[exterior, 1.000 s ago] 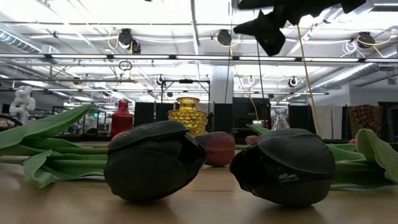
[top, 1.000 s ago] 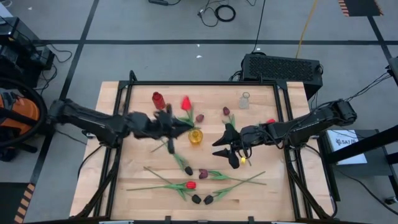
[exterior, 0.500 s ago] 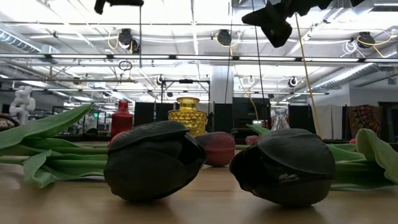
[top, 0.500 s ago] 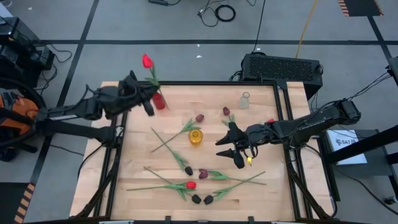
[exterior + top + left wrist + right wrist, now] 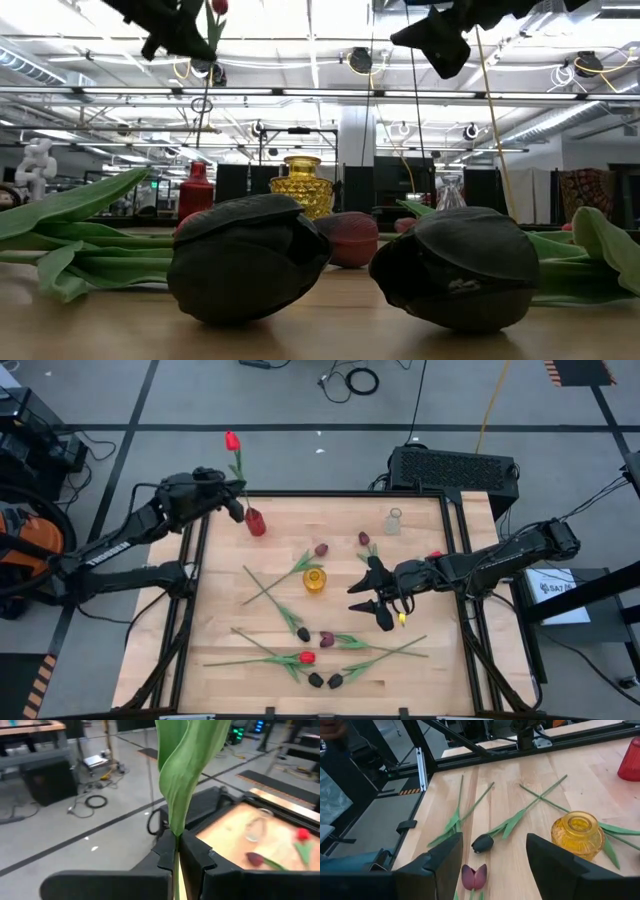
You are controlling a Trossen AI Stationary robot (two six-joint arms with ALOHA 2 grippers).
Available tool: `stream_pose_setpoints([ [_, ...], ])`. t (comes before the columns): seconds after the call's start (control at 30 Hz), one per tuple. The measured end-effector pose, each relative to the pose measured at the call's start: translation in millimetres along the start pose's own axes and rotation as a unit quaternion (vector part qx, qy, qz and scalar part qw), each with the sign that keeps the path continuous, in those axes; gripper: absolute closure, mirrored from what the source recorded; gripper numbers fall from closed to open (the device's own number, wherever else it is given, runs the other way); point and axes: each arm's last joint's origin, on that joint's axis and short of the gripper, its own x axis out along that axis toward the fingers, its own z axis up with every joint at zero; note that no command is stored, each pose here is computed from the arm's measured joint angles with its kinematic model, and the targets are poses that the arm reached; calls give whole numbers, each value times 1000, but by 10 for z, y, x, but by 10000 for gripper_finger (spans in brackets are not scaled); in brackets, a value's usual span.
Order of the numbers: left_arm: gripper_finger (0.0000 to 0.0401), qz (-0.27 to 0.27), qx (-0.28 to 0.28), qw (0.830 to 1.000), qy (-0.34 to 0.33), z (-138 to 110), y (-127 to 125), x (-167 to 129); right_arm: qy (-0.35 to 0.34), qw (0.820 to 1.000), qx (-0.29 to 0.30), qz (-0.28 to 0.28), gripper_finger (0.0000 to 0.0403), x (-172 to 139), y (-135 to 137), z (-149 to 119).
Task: Sort flowers into vase by color
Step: Put the top left red flower into the red vase
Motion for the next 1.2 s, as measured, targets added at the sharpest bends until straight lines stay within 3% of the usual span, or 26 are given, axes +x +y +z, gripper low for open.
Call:
stream_pose_setpoints([
  [0.47,384,18,-23,999,-16,-37,322,119,16,1000,-2,-8,192,-1,-12,-31],
  [1.2,384,32,-24,999,-1,-75,369,314,16,1000,-2,-8,192,-1,-13,-31],
])
